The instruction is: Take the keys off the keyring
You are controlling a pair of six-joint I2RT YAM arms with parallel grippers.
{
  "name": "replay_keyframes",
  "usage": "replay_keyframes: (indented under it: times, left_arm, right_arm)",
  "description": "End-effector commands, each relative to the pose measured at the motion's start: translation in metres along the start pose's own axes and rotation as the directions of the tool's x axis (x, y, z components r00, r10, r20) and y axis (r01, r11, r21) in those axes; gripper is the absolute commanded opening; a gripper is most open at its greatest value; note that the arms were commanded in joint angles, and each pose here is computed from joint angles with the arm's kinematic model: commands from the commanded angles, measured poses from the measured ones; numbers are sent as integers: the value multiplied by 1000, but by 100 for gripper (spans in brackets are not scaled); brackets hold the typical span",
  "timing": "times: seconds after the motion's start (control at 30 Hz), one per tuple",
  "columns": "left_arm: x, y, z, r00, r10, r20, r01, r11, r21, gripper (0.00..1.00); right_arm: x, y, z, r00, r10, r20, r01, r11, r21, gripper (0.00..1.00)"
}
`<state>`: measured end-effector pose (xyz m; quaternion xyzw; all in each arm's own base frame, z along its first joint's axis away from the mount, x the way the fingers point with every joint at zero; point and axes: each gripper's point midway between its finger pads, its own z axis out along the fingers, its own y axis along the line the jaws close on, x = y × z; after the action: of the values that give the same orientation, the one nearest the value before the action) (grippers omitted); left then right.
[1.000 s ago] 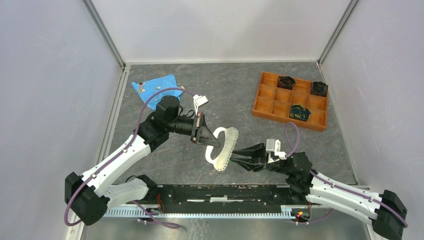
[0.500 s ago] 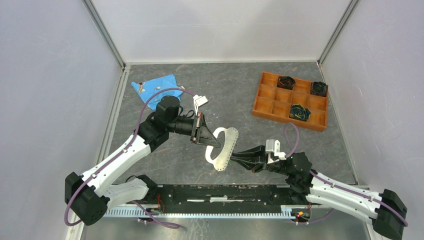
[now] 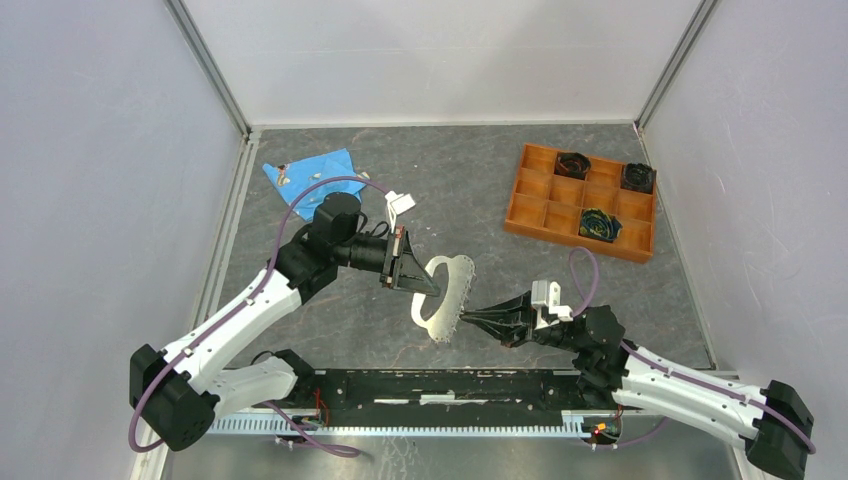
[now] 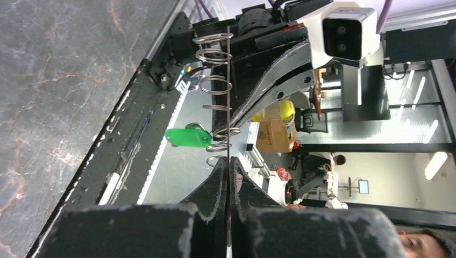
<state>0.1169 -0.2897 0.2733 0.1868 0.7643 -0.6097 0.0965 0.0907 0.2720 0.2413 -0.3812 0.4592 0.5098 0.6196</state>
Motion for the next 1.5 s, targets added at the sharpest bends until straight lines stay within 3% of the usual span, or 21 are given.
replay_keyframes:
  times: [0.0,0.47,0.67,0.9,1.47]
  left_arm:
    - [-3,-6,-5,994,108,-6,-108,994,-29,2]
    - [-6,-4,-4,993,121,-11,-121,992,-46,2]
    - [-8,-10,-7,990,140,0,-139,989,-45,2]
    - [-5,-4,-6,992,125,-13,-126,991,-52,2]
    - [-6,11,-3,995,94,-14,-95,990,-108,2]
  right_arm:
    - [-24,-7,4,998,-28,59,26,999,42,2]
    - [-16,-15,4,1000,-18,18,17,996,84,2]
    - [-11,-16,8,1000,-13,-15,14,997,77,18]
    - [-17,-15,10,1000,-28,-6,28,997,71,27]
    - [-14,-13,6,999,-26,-24,28,997,76,25]
